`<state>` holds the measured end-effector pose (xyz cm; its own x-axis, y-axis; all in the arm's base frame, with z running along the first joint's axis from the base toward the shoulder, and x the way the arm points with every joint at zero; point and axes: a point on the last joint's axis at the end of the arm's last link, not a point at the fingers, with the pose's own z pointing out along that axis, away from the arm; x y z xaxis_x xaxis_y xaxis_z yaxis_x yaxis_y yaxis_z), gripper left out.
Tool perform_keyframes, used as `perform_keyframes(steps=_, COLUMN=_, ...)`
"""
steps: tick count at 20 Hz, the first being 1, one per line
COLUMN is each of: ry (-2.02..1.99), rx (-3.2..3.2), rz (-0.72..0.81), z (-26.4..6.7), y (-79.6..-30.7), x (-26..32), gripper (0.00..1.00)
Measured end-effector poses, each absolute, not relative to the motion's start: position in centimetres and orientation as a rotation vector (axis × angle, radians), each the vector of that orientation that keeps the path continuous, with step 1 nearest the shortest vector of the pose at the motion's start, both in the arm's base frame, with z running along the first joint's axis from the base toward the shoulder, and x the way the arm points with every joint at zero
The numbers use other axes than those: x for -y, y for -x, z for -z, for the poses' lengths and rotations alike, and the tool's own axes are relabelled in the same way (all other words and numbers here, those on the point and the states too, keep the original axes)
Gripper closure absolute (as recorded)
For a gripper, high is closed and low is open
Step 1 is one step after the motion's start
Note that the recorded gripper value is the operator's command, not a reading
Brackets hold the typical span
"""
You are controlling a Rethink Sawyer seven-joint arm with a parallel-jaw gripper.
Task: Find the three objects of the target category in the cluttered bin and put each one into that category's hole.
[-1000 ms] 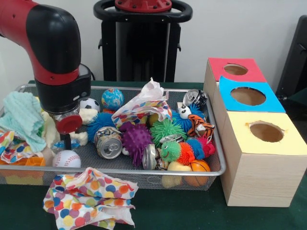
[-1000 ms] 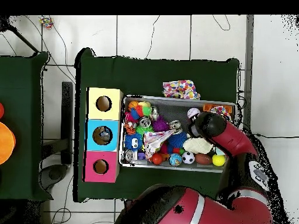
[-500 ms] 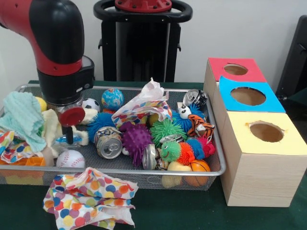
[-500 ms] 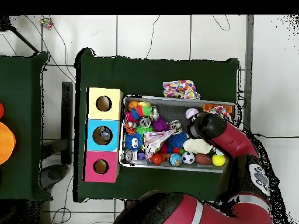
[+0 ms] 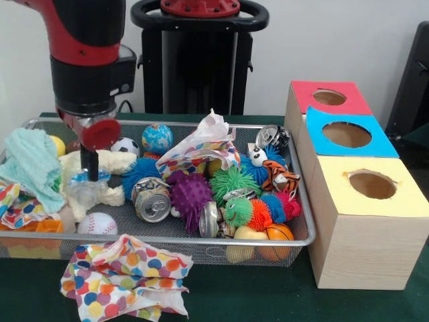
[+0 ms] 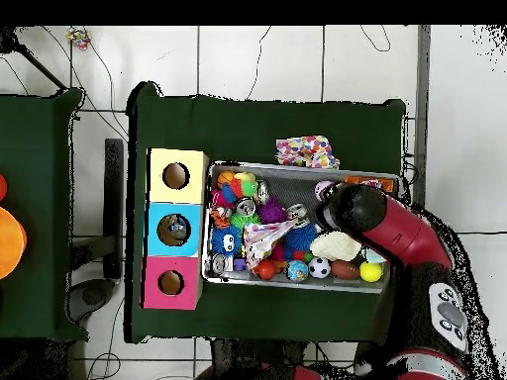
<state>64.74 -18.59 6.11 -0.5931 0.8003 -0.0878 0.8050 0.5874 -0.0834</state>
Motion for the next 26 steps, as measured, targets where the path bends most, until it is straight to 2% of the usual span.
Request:
perform_keyframes(steps=3, ry=-1.377, rx=-2.782, rz=0.175, z=-8.7, y=-65.1, x=18.1, gripper=1.00)
perform_keyframes(steps=16, ry=-1.260, rx=-2.839, rz=0.186, z=-16.2, y=-66.4, x=14.6, gripper=1.00)
perform_keyframes(steps=26, ry=-1.081, rx=-2.870, rz=0.140, z=-22.2, y=-68.5, x=8.2, gripper=1.00)
